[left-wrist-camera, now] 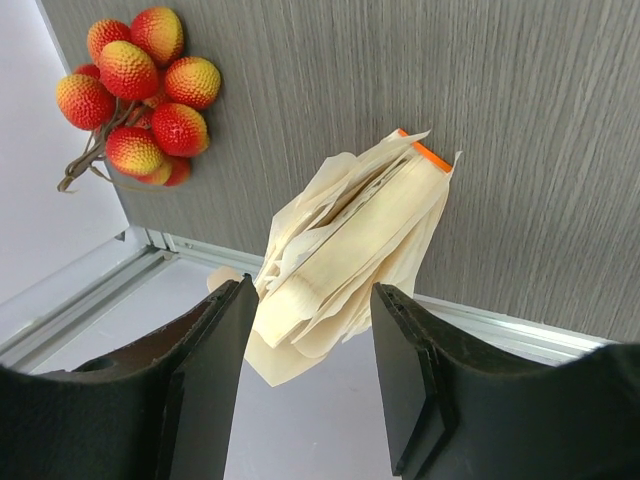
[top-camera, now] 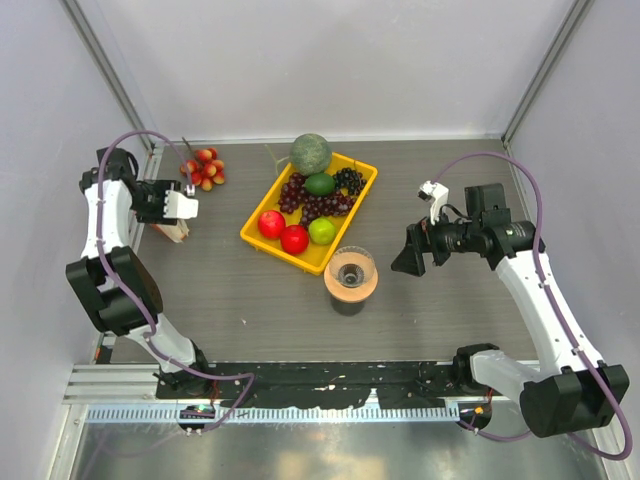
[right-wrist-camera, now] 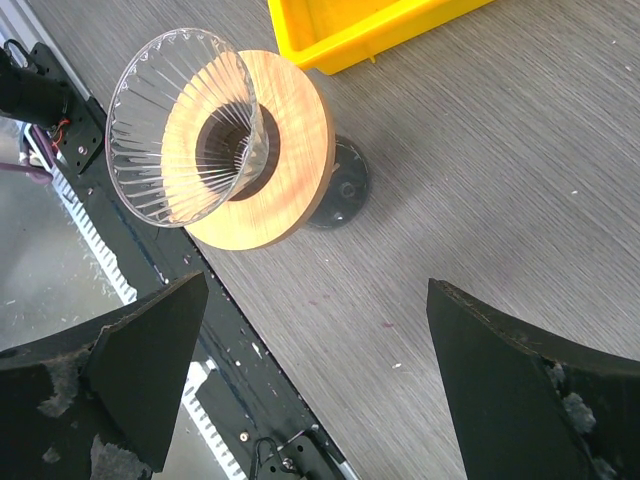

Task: Place the coffee filter in the dripper

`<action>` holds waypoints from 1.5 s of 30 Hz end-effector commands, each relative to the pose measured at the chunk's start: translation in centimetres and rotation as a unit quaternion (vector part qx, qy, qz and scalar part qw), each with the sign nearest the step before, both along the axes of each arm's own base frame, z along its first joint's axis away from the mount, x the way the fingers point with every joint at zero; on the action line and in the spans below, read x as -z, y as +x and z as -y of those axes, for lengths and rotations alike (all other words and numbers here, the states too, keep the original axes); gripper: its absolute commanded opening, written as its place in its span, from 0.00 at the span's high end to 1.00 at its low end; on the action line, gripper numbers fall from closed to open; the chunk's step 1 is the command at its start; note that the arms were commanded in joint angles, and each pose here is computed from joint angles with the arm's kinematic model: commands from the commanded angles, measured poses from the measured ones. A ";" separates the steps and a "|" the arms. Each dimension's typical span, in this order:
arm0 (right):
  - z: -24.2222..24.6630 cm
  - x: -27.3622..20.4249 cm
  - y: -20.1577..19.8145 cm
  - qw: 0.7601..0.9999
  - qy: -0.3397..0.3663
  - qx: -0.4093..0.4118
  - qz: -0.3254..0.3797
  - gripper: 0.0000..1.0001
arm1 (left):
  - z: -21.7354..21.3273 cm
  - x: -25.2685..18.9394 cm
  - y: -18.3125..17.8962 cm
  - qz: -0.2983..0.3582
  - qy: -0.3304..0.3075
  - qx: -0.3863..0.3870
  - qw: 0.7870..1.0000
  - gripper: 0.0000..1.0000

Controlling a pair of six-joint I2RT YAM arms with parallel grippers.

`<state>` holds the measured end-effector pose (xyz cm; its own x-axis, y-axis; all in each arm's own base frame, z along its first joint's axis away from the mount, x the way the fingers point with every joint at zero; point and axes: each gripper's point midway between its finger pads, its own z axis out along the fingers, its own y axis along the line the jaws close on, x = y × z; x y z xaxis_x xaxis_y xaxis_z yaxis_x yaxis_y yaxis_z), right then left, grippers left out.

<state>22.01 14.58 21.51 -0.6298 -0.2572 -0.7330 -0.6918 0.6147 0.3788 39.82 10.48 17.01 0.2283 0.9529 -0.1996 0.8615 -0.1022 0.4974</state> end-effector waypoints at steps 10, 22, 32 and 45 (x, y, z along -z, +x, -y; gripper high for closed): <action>-0.3 0.1 0.6 1.000 0.005 -0.004 0.000 0.02 | -0.8 -0.4 3.3 0.043 0.064 0.052 0.996 0.41; -0.3 0.2 0.6 1.000 0.003 -0.004 -0.004 0.02 | -0.3 1.0 3.3 0.034 0.073 0.057 0.995 0.44; -0.3 0.3 0.6 1.000 0.002 -0.004 -0.006 0.02 | -0.1 1.5 3.0 0.023 0.084 0.061 0.994 0.48; -0.4 0.4 0.5 1.000 0.004 -0.007 -0.010 0.02 | -0.1 1.7 2.4 0.009 0.093 0.069 0.993 0.66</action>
